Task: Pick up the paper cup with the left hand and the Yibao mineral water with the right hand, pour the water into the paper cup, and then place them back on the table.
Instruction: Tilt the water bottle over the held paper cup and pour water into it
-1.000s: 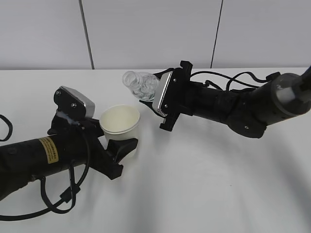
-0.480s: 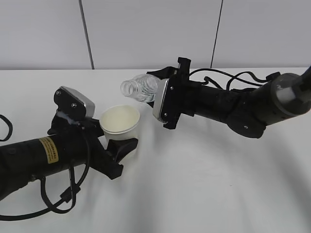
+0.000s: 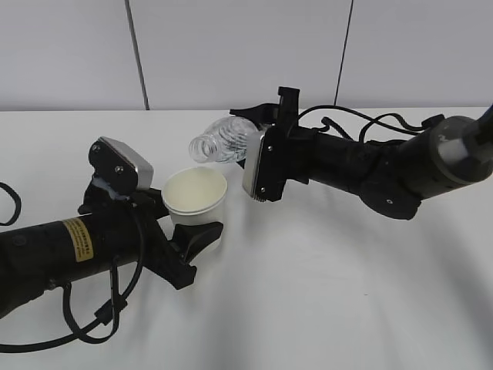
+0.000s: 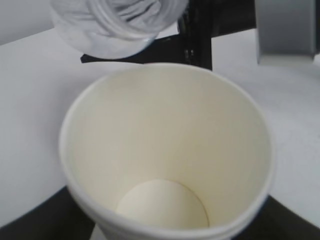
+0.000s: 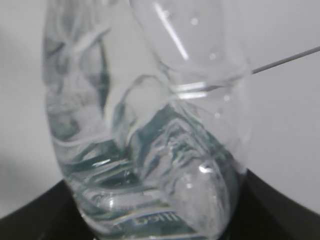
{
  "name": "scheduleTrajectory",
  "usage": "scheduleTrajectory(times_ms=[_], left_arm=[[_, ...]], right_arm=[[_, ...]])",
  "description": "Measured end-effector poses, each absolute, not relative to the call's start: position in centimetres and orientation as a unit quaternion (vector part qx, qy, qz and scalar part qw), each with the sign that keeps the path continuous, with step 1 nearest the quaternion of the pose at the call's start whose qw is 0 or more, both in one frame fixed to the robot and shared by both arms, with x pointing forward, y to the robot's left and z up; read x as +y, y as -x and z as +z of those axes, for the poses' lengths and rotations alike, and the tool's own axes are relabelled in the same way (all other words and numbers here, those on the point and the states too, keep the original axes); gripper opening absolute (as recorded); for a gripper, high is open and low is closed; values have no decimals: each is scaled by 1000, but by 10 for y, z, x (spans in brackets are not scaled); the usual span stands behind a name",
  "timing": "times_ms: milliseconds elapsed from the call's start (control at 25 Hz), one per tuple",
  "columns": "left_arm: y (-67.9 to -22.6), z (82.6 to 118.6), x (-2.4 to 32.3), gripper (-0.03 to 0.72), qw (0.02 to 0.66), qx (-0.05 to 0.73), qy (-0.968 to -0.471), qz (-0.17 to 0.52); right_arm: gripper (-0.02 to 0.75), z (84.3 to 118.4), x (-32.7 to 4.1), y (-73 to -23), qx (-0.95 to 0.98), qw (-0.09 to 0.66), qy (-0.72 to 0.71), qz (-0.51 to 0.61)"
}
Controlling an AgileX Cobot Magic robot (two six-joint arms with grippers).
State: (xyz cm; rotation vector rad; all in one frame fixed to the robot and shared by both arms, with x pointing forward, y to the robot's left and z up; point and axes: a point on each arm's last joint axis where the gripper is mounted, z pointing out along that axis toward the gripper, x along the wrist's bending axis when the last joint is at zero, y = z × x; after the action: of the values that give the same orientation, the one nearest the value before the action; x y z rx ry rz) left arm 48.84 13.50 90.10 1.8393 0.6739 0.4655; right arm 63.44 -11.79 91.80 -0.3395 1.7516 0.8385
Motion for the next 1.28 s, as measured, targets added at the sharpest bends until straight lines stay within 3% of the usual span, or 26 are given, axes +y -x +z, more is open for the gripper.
scheduleTrajectory(times_ms=[1280], left_arm=[[-488, 898, 136, 456, 522, 287, -780, 193]], right_arm=[[474, 924, -120, -637, 698, 621, 225, 275]])
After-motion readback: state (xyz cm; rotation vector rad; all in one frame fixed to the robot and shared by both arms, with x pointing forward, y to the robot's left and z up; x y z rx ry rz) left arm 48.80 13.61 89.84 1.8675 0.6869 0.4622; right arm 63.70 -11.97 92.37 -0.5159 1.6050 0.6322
